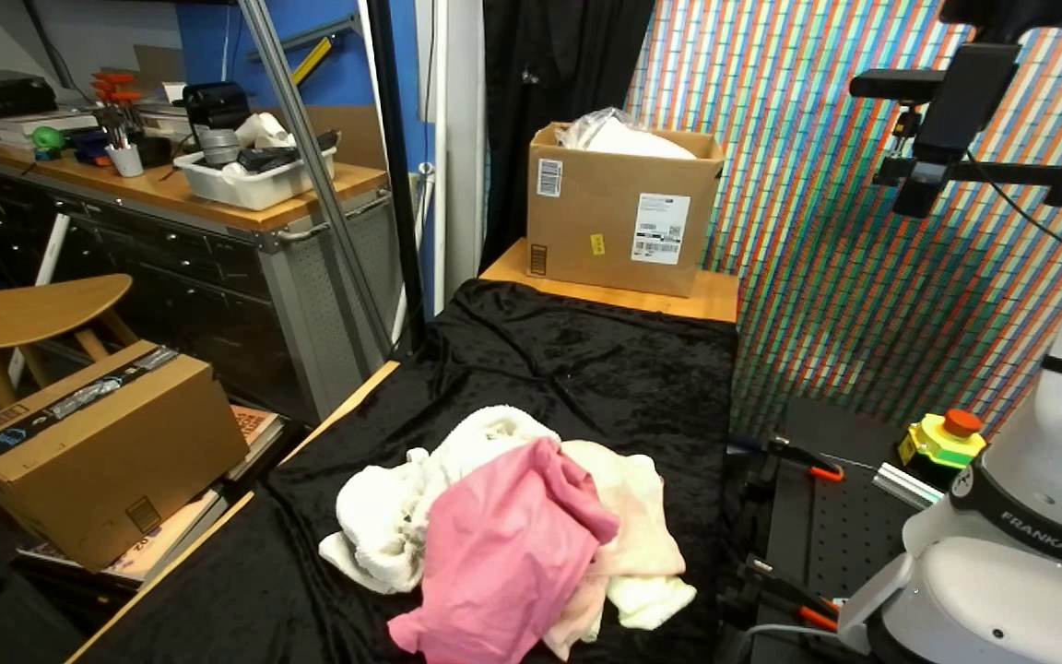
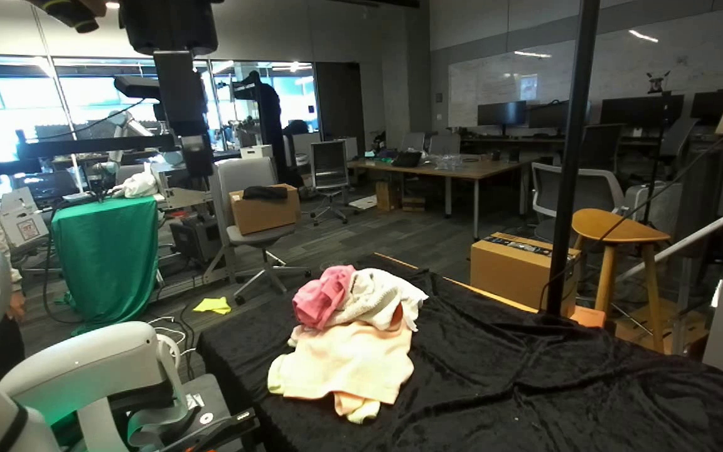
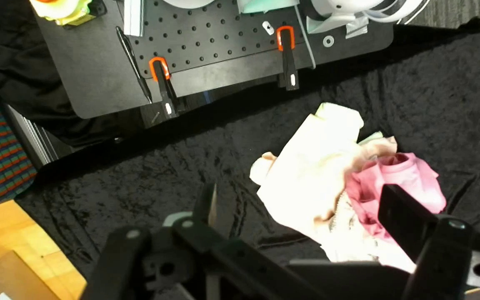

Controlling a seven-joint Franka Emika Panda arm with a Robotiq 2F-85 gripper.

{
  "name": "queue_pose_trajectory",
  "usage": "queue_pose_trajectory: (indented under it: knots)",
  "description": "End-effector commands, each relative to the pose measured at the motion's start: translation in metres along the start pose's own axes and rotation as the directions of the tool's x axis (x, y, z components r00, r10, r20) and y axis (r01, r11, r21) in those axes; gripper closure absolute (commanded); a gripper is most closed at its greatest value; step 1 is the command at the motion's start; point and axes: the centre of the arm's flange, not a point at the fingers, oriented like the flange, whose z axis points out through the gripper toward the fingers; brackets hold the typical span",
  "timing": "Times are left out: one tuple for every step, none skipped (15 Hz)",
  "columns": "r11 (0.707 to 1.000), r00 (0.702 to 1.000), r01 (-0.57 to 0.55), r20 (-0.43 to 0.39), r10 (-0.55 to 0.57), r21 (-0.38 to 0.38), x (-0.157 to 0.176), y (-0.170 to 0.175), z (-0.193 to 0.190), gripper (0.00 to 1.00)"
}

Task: Put the green towel, the peach shirt, the turnip plushie, the white towel and the pink shirt in the center, respectively

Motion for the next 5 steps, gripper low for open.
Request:
queue_pose_trajectory:
  knots:
    - [0.999, 0.997, 0.032, -0.073, -0.029, 0.040, -0.009, 0.043, 0.008, 0.00]
    - [1.000, 1.000, 0.006, -0.018, -0.006, 0.019, -0.001, 0.020, 0.003, 0.00]
    - [1.000, 1.000, 0.011, -0.023, -0.011, 0.026, -0.003, 0.028, 0.005, 0.00]
    - [0.999, 1.000, 0.015, -0.028, -0.014, 0.032, -0.004, 0.033, 0.006, 0.00]
    - [0.999, 0.999, 0.018, -0.032, -0.016, 0.037, -0.006, 0.035, 0.007, 0.00]
